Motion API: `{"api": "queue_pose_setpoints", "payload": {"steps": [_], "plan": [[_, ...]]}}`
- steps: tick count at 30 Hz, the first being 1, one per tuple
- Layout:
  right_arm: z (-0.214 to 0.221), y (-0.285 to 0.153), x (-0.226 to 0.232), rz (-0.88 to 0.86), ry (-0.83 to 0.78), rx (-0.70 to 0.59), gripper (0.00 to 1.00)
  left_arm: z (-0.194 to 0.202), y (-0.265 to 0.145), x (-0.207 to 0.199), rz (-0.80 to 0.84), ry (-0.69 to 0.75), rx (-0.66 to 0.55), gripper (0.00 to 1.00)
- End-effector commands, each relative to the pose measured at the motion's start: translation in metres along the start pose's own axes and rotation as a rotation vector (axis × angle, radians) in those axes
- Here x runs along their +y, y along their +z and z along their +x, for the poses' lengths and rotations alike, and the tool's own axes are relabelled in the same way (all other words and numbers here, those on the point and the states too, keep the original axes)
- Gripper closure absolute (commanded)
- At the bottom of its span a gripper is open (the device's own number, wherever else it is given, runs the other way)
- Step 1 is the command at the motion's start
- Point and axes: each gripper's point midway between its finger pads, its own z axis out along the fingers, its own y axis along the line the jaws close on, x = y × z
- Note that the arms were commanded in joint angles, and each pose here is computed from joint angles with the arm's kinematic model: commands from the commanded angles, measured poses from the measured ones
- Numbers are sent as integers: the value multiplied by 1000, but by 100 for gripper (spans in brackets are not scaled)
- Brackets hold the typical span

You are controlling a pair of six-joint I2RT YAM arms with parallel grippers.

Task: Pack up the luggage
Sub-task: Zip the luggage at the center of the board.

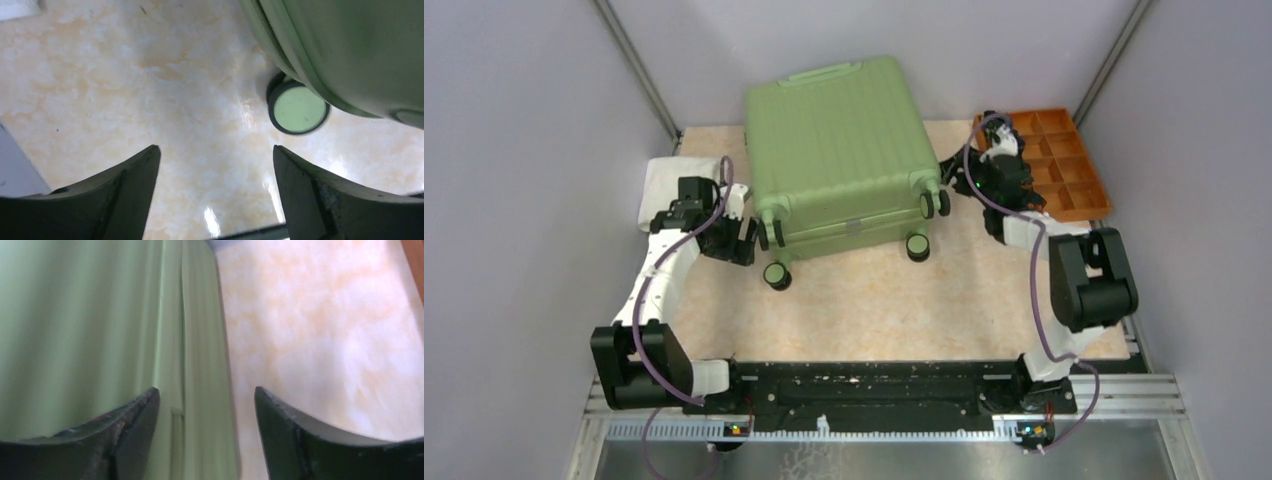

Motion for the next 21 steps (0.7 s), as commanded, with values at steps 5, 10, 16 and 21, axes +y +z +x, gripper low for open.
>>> {"api": "queue_pose_setpoints", "payload": {"steps": [5,10,16,21], "plan": [[81,-87,-11,-93,-213,150,1,-87,-66,-29,187,138,-234,2],[99,-112,-13,-164,-312,130,1,-100,-95,-33,198,134,-266,1],[98,-120,12,-335,-412,94,8,-98,-107,-53,288,99,-287,2],[70,-127,23,-388,-520,-92,9,-89,-111,-76,414,16,-251,2]]}}
